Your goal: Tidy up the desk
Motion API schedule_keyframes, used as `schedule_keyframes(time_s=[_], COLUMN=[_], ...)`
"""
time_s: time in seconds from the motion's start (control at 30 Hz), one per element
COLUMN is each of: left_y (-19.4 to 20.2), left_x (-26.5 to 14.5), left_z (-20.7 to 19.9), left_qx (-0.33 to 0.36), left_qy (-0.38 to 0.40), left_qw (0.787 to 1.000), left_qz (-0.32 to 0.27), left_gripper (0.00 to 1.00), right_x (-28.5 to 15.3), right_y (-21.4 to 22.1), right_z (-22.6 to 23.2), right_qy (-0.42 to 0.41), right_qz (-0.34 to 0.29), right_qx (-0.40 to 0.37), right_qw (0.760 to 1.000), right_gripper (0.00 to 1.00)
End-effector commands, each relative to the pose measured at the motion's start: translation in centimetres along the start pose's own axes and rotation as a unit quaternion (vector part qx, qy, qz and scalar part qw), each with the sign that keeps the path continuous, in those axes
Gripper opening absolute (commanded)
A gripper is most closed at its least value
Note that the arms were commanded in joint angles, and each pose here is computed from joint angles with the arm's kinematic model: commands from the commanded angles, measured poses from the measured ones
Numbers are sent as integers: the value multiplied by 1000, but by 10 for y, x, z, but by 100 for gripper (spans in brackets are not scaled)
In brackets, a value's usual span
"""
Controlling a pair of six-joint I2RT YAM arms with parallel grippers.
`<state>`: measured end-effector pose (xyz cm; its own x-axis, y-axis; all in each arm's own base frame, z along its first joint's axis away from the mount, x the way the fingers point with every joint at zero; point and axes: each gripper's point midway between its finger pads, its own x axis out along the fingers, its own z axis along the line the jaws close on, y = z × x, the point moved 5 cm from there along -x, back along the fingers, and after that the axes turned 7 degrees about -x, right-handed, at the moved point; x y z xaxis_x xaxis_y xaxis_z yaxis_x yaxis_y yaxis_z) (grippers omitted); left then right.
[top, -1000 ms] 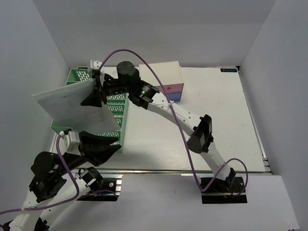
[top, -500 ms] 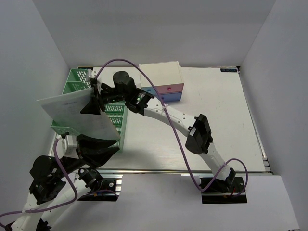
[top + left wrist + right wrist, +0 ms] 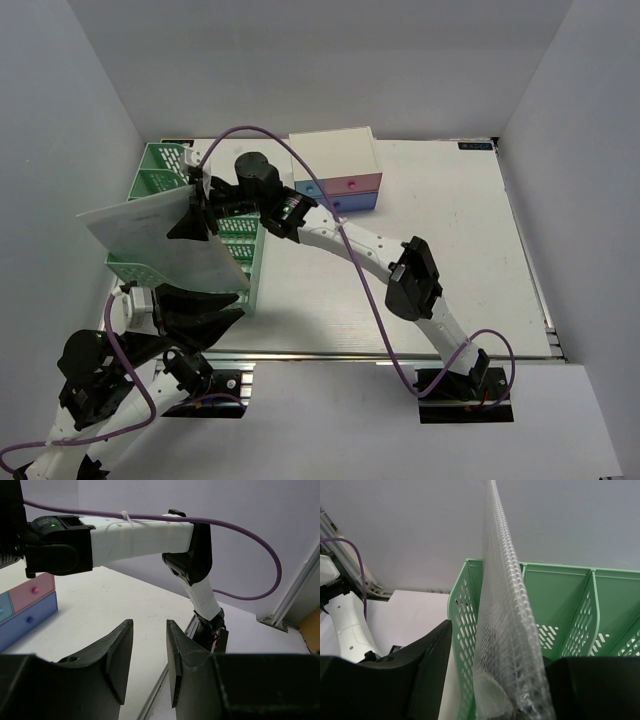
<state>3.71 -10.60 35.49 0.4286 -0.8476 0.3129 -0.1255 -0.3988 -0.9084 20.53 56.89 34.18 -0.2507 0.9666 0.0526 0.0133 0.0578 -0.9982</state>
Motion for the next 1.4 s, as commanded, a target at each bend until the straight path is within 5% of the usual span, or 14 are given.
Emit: schedule_keyframes(time_s=[0.0,0.03,0.2,0.23,0.9,1.23,1.37], left_y=[5,5,4,5,-1,-3,-2], left_x=[0,0,1,2,7,17,21], left_z=[3,2,3,3,1,0,3], left_qx=[-7,-7,-4,-4,-6,-6,-6], left_qy=[-7,-7,-8,-6,-1,14,10], left_qw=[1000,1000,1000,1000,1000,1000,1000], left_qz=[9,10,8,8,7,13,17], left_gripper=[43,43,43,43,43,43,44], right_x=[5,5,-1,-4,-46,-103,-134], right_y=[-32,-29,-28,-29,-55,31,33], right_z=[12,15,24,23,7,27,19], right_qy=[-21,-28,-48,-48,7,-16,57], right_qz=[-47,-42,-27,-27,32,191,233], right_qx=[-42,-43,-45,-47,-128,-139,-160], right_qw=[998,998,997,997,991,971,958], right_gripper=[15,36,69,88,89,89,89])
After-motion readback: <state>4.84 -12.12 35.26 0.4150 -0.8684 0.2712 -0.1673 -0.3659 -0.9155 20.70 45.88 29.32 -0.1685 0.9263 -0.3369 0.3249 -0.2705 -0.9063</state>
